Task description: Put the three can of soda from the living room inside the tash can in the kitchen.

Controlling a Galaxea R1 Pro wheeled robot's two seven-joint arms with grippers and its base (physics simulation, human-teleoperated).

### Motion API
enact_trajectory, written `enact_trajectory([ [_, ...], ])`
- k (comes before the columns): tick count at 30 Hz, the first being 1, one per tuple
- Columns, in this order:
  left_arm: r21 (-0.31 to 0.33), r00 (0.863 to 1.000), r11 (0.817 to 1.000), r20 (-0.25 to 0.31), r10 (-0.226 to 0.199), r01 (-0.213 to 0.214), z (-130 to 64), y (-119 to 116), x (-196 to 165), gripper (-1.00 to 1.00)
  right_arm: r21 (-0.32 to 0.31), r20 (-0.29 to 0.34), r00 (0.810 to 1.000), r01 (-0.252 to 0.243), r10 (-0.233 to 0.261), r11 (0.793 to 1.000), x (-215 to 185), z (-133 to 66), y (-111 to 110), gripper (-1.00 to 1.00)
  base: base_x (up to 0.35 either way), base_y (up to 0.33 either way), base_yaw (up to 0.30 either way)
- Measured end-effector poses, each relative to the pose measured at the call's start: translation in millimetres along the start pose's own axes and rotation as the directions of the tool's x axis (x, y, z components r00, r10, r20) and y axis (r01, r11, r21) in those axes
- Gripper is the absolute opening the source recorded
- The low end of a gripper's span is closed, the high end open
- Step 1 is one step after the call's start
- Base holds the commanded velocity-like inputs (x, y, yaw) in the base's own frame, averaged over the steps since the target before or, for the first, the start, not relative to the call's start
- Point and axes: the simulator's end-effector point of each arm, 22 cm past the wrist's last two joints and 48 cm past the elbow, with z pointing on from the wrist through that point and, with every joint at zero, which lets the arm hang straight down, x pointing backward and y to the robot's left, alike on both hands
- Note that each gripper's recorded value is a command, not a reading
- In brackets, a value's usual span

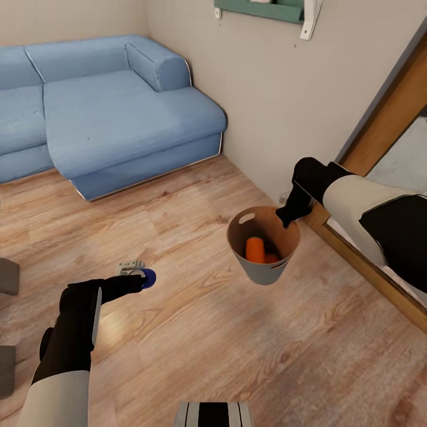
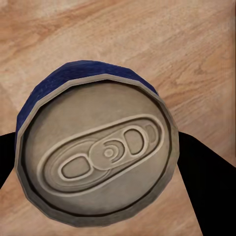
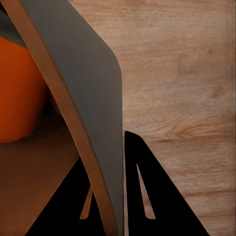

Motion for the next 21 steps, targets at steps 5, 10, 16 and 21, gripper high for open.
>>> enact_trajectory([
  [5, 0.000, 1.000, 1.000, 0.006, 0.002, -0.002, -11.1, -3.2, -9.9, -1.00, 0.038, -0.010, 1.000, 0.011, -0.010, 0.999, 3.4, -15.9, -10.7, -1.00, 0.000, 0.000, 0.000],
  [10, 0.001, 1.000, 1.000, 0.013, 0.004, -0.004, -22.3, -7.0, -20.1, -1.00, 0.005, -0.014, 0.999, -0.044, 0.044, 0.999, 17.1, -20.6, -21.6, -1.00, 0.000, 0.000, 0.000],
  [16, 0.001, 1.000, 1.000, 0.020, 0.009, -0.009, -35.1, -11.6, -31.1, -1.00, 0.064, -0.002, 1.000, 0.007, -0.006, 0.998, 26.1, -33.4, -52.1, -1.00, 0.000, 0.000, 0.000],
  [21, 0.002, 1.000, 1.000, 0.027, 0.011, -0.011, -45.0, -15.1, -40.1, -1.00, 0.009, 0.028, 0.999, -0.016, 0.016, 1.000, 20.6, -45.3, -41.7, -1.00, 0.000, 0.000, 0.000],
])
